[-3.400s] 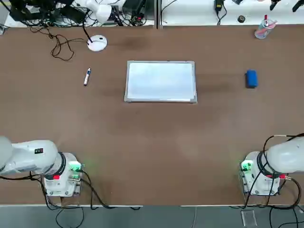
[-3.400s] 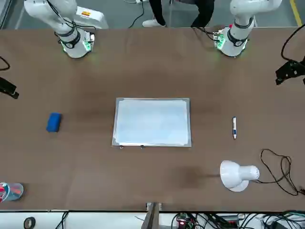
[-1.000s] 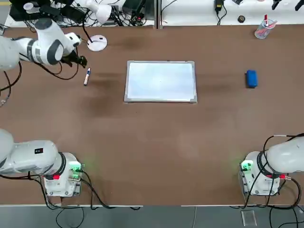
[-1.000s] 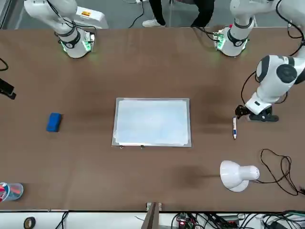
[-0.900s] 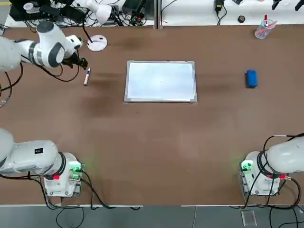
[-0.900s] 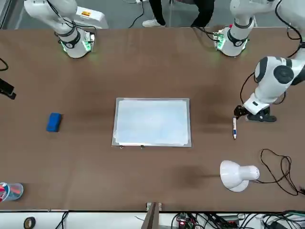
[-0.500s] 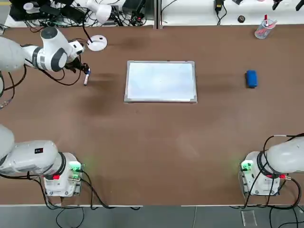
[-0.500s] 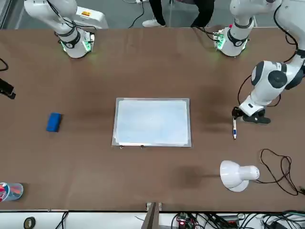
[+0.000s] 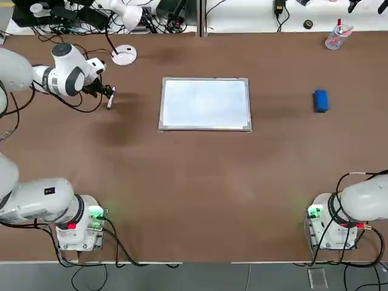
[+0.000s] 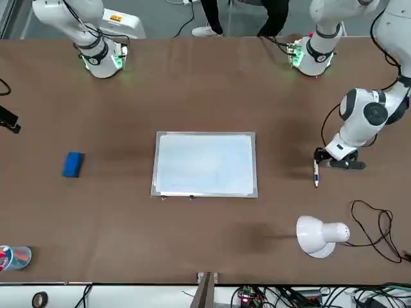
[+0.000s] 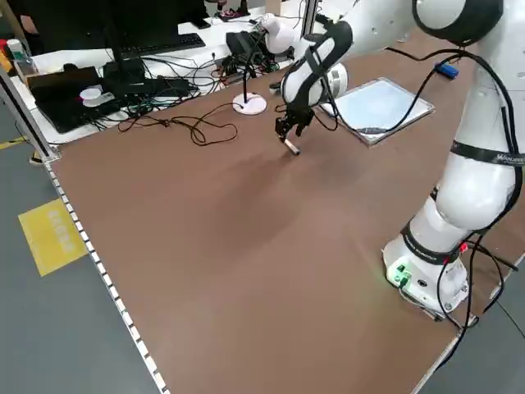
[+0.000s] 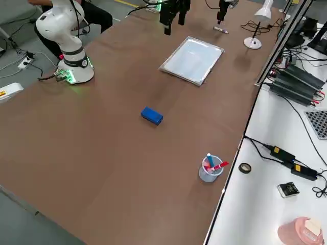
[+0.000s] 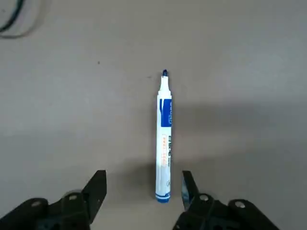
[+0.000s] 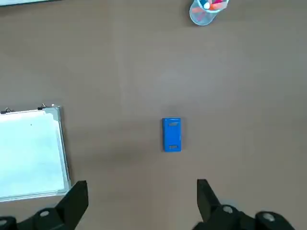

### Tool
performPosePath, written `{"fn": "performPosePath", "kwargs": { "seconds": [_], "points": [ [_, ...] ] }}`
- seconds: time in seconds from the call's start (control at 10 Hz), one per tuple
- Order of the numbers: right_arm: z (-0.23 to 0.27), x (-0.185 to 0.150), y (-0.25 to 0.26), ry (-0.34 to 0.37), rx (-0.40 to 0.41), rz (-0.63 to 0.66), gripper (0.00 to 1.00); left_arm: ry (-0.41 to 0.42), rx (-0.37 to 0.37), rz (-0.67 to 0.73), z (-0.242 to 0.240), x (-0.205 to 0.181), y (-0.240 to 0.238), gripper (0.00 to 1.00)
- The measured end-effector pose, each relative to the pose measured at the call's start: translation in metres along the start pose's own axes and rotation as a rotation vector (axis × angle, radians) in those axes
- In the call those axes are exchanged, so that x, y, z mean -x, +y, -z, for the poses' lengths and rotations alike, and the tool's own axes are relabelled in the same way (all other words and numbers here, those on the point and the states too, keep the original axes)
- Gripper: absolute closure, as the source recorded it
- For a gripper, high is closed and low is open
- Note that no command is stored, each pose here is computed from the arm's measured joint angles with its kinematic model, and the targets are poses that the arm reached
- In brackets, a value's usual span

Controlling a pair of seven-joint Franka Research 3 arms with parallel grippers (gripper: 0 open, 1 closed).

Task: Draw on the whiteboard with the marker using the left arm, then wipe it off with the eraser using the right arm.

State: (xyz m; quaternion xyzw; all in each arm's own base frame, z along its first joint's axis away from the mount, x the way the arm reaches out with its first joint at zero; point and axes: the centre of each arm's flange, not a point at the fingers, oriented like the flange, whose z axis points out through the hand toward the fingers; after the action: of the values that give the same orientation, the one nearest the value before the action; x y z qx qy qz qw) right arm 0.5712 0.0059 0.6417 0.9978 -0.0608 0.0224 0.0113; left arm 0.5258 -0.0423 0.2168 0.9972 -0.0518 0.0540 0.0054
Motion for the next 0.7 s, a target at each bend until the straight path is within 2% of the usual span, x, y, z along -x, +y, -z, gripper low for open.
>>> {"fn": "performPosePath", "kwargs": {
  "seconds": [0.3, 0.7],
  "points": [
    [0.001, 0.000, 0.002, 0.005, 0.018, 0.000, 0.00, -0.007, 0.015, 0.001, -0.015, 0.000, 0.002, 0.29],
    [0.001, 0.000, 0.002, 0.007, 0.030, 0.001, 0.00, 0.004, 0.032, 0.004, -0.031, 0.000, 0.004, 0.35]
  ]
}}
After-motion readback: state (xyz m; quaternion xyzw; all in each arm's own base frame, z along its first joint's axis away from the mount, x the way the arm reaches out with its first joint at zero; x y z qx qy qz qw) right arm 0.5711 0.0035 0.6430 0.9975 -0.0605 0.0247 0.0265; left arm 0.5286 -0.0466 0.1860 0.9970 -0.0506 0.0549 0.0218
